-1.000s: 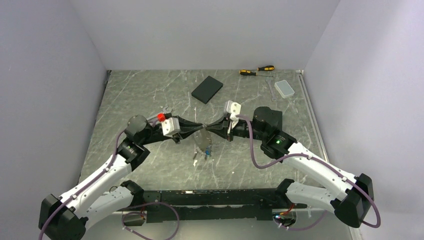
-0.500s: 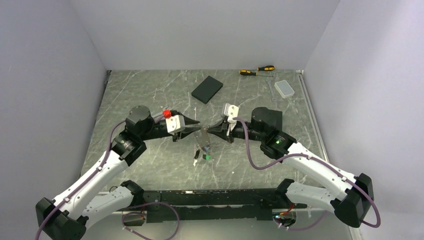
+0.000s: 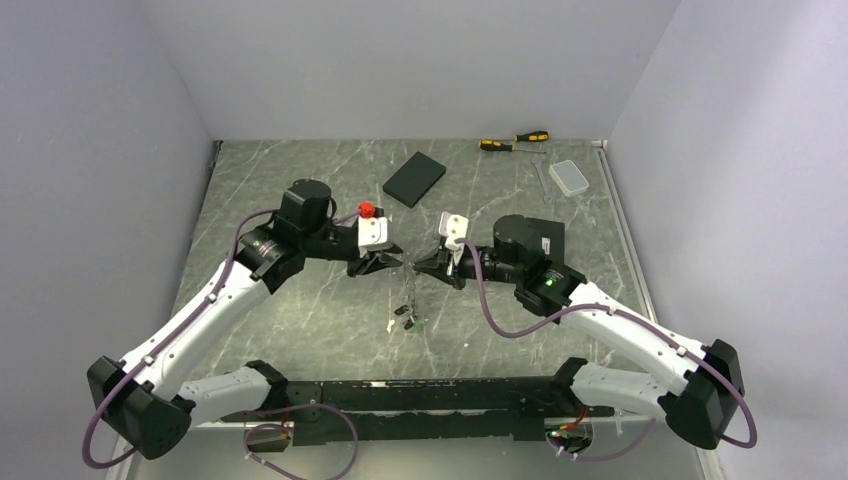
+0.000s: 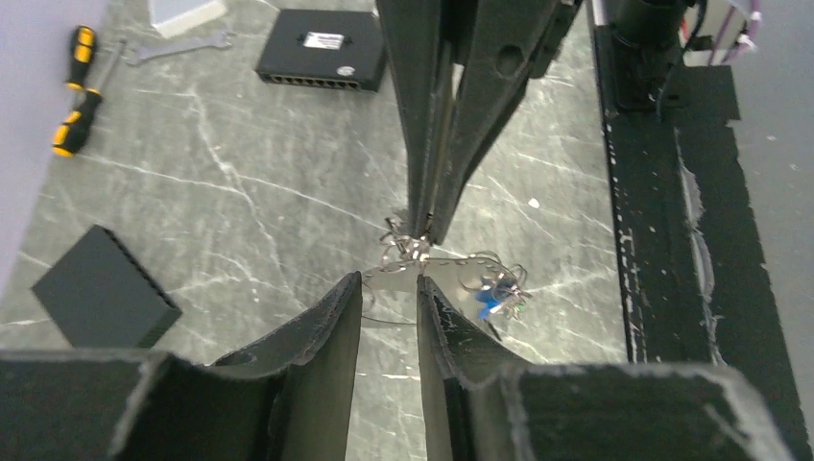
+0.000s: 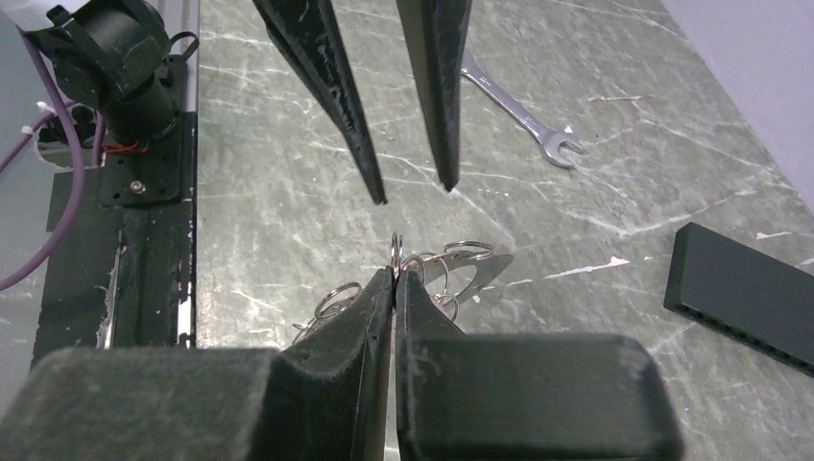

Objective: Put the keys on the keyring

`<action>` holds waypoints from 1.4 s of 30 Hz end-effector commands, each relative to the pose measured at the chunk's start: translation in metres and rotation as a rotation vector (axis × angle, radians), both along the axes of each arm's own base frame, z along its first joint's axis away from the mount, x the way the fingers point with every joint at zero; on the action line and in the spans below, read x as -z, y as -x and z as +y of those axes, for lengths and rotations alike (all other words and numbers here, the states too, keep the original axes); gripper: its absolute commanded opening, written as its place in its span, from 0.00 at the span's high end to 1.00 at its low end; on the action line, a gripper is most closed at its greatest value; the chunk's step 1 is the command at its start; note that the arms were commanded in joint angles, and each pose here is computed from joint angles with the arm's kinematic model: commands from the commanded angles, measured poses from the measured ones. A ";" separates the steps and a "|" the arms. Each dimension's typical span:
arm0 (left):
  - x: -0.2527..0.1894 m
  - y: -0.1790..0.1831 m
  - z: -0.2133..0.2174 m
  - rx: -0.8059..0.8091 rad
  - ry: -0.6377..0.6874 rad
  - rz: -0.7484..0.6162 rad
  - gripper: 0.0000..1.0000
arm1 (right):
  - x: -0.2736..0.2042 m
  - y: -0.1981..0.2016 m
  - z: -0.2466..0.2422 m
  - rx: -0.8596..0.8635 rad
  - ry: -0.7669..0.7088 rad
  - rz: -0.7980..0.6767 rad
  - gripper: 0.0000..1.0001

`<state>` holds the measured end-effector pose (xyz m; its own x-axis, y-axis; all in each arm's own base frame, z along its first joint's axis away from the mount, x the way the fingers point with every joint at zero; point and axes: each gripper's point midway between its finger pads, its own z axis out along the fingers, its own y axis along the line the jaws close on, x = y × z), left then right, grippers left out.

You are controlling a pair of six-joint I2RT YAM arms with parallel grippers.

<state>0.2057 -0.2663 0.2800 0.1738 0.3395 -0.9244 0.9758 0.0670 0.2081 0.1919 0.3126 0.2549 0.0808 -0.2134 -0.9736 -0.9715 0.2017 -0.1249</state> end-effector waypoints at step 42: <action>0.022 0.004 -0.025 0.122 -0.071 -0.001 0.89 | -0.032 0.001 0.006 -0.028 -0.076 -0.089 1.00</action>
<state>0.2008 -0.2863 0.2491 0.1723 0.3915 -0.9039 0.9847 -0.0448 0.1683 0.1913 0.3122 0.2494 0.0712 -0.2298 -0.9706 -0.9729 0.1986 -0.1184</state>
